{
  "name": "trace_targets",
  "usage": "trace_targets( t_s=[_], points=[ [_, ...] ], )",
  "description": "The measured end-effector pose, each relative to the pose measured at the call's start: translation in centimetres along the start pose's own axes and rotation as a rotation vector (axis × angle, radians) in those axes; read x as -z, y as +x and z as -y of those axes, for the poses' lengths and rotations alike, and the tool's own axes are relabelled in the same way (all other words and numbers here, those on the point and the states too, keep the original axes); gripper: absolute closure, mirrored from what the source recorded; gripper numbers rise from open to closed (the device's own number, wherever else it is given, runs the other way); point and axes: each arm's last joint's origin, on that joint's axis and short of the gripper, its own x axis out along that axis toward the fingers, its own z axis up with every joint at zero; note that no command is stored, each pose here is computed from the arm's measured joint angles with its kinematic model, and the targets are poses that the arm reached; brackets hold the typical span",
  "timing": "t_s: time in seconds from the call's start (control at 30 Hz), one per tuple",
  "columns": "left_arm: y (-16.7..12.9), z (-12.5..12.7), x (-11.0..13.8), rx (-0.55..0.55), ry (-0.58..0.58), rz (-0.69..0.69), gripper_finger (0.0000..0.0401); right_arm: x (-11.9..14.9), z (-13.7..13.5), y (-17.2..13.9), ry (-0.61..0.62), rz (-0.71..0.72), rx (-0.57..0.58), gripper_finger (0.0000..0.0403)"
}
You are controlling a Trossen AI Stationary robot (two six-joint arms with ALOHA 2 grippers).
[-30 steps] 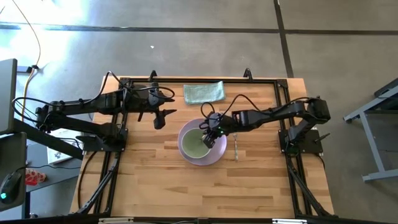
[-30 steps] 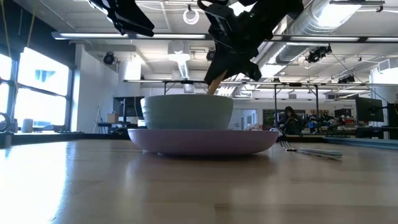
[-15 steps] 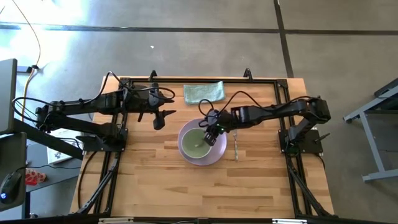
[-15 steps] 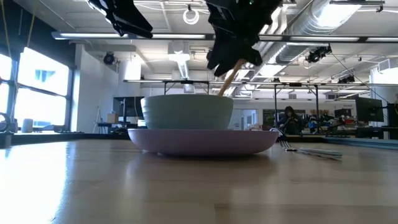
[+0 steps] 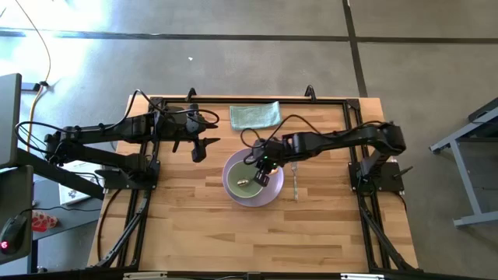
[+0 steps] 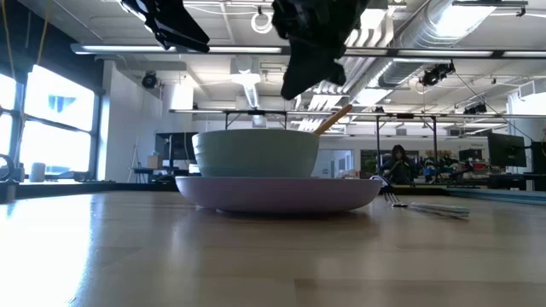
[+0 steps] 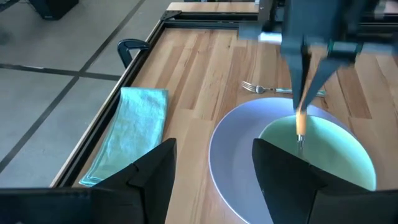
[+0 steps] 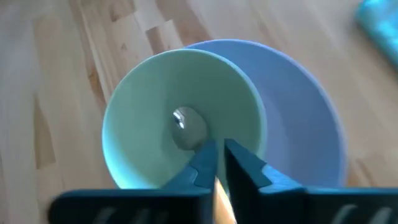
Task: Set table place
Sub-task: Adjust the green bowl on the purple plate
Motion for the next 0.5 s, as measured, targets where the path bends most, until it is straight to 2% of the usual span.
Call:
trace_targets(
  t_s=[0.23,0.5],
  points=[
    [0.0,0.0,0.2,0.001,0.002,-0.019,0.0199,-0.1,-0.4,4.6,-0.058,-0.017,-0.024,0.04],
    [0.0,0.0,0.5,0.001,0.0,-0.05,0.0199,0.6,0.9,6.1,-0.07,-0.117,0.058,0.0402]
  ],
)
